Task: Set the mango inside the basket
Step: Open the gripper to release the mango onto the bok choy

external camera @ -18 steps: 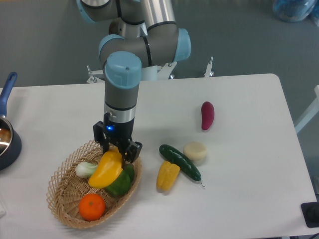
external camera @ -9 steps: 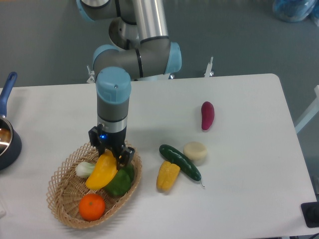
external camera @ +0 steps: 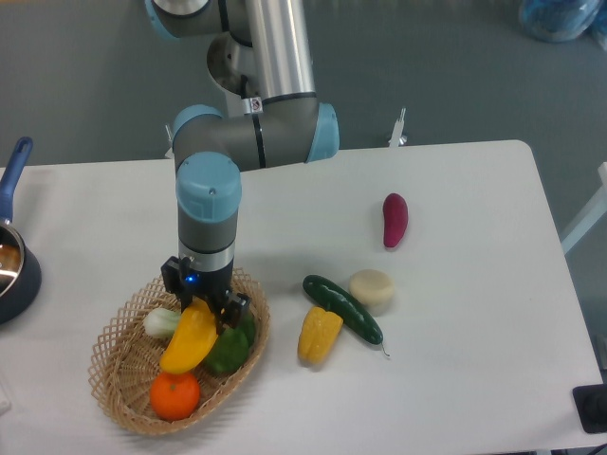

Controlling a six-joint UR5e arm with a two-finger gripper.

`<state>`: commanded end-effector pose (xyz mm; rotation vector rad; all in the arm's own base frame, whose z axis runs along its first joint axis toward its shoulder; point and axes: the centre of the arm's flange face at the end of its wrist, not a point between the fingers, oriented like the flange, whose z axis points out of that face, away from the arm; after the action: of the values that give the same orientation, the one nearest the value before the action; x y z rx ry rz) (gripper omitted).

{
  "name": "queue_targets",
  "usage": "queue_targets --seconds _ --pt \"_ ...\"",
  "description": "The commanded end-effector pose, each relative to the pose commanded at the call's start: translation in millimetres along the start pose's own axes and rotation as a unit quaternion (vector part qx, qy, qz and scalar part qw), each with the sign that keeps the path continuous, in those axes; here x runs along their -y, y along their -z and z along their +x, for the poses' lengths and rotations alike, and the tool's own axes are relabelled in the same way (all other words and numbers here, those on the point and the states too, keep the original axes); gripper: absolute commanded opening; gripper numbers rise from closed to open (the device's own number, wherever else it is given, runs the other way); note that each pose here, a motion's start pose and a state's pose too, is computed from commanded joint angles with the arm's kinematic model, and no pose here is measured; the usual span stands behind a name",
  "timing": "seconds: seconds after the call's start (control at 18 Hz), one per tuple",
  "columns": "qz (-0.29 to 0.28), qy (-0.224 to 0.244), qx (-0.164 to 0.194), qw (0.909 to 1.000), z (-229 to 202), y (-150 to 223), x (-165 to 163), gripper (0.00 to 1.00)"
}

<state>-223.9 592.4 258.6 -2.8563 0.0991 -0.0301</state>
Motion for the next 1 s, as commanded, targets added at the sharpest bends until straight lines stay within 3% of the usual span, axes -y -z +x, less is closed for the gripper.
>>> queue_targets --seconds 0.06,0.11,0.17,0.22,0.56,0.83,1.0 --pt "-0.001 0.003 0.000 1.0000 -1.8 -3.2 1.3 0.43" --pt "-0.002 0.003 -0.002 1.0000 -2.4 -6.4 1.2 0.54" --pt "-0.004 0.000 -0.002 1.0000 -2.4 -7.9 0.5 0.86" --pt "-0.003 -0.002 -0.001 1.0000 -2.7 -6.5 1.1 1.00" --pt "0.004 -0.007 0.005 0.9999 -1.7 5.3 3.4 1.00" --pt "0.050 -0.012 0.046 0.9976 -9.5 77.2 11.9 1.00" --pt "0.088 0.002 0.087 0.9923 -37.7 136.9 12.2 1.00"
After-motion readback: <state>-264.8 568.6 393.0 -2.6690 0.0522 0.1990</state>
